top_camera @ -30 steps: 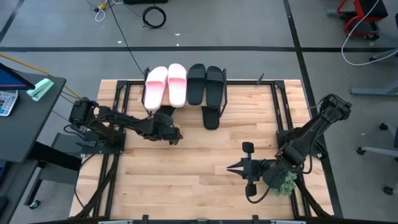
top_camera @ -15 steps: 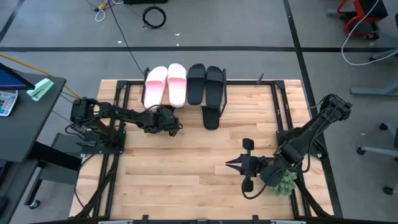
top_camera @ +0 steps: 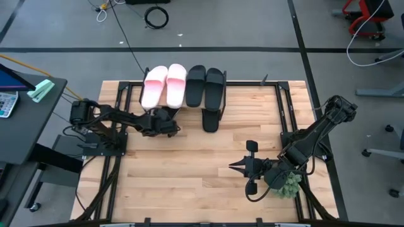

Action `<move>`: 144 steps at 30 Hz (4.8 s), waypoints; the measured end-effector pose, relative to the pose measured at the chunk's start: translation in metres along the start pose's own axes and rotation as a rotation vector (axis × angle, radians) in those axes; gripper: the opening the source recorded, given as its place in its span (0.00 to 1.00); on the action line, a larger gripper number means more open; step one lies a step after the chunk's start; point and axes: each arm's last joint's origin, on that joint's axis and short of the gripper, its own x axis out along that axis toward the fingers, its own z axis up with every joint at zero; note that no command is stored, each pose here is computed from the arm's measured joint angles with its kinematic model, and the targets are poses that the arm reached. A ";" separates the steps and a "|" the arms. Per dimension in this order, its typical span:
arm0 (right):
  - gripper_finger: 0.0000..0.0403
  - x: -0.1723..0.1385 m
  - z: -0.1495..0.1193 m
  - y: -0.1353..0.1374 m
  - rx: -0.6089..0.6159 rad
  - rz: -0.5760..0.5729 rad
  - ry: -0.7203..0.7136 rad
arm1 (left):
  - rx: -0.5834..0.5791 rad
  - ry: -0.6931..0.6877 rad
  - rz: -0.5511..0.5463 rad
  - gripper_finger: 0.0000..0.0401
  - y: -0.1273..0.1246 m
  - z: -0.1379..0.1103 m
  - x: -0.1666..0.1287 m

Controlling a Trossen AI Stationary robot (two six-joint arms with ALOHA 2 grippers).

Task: Pick and place slides into the shelf
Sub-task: Adjust the black slipper, then return to Home Position

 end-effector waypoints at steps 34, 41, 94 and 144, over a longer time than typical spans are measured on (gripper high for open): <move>0.06 0.000 0.000 0.000 -0.010 -0.013 -0.004 | -0.078 -0.089 -0.378 0.01 -0.057 -0.015 -0.004; 0.06 0.000 0.000 0.000 -0.010 -0.013 -0.004 | -0.085 -0.140 -0.492 0.01 -0.066 -0.004 -0.001; 0.06 0.000 -0.001 -0.001 -0.023 -0.018 0.009 | 0.079 -0.131 -0.677 0.01 -0.064 0.022 0.020; 0.06 -0.069 -0.149 -0.134 0.348 0.346 -0.548 | 0.002 -0.839 -1.686 0.07 0.112 -0.048 -0.132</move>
